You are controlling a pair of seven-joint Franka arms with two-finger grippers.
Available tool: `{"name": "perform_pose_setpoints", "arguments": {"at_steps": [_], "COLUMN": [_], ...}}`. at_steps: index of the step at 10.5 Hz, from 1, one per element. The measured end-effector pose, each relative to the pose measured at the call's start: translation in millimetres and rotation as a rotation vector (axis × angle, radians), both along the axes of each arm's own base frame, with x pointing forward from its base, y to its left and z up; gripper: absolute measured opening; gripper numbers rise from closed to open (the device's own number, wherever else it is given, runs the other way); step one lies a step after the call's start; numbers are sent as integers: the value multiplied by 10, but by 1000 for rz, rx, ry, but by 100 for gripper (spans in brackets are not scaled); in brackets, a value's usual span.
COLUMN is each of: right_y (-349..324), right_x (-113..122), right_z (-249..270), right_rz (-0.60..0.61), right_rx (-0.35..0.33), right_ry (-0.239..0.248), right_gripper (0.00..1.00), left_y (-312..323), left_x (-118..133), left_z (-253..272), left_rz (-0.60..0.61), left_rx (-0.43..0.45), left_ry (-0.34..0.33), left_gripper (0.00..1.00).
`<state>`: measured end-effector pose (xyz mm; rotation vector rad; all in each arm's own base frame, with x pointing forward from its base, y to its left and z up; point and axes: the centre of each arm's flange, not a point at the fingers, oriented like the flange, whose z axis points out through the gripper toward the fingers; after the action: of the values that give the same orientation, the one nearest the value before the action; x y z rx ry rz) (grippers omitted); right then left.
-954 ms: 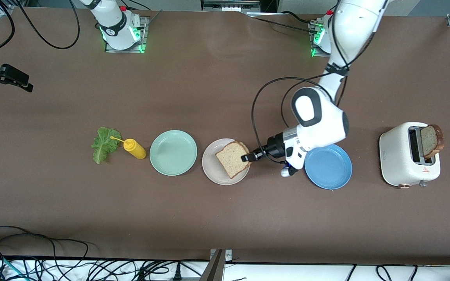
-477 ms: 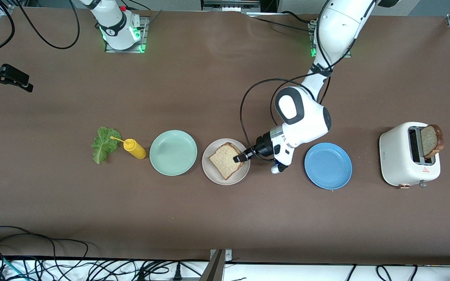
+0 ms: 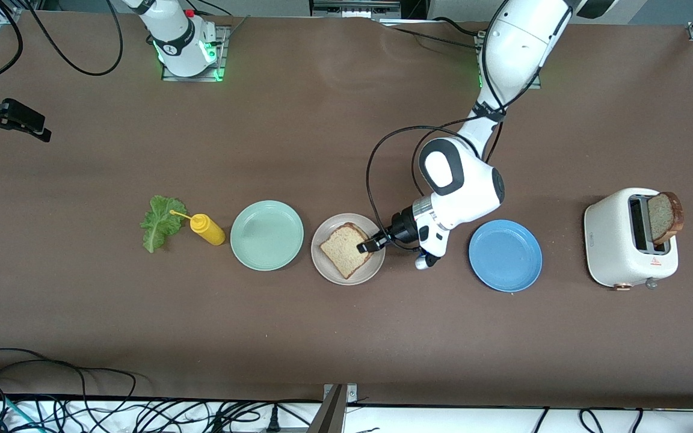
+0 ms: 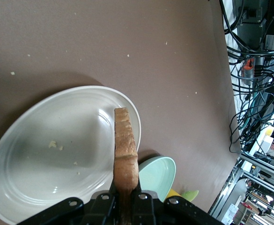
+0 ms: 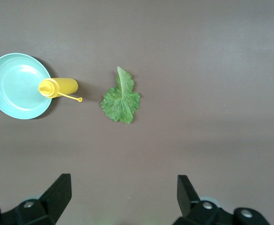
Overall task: Make sandwich on beige plate with both arms
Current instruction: 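Lower the bread onto the beige plate and open the left gripper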
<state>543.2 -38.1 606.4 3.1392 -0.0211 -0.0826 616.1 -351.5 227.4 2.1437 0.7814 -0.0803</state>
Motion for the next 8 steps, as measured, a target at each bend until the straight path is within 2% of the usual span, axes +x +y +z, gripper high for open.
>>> {"name": "perform_pose_setpoints", "arguments": {"at_steps": [3,4,8], "right_y": [1,1,1], "right_x": [0,0,0], "right_z": [0,0,0], "right_rz": [0,0,0], "right_rx": [0,0,0], "right_ry": [0,0,0], "right_gripper": [100,100,100], "left_y": [-64,-77,-79], "left_x": [-8,-8,15], "left_z": [-101,-97,-62], "left_rz": [-8,-20,-137], "left_rx": [-2,0,53], "left_ry": [7,-7,-137], "left_gripper": [10,17,73]}}
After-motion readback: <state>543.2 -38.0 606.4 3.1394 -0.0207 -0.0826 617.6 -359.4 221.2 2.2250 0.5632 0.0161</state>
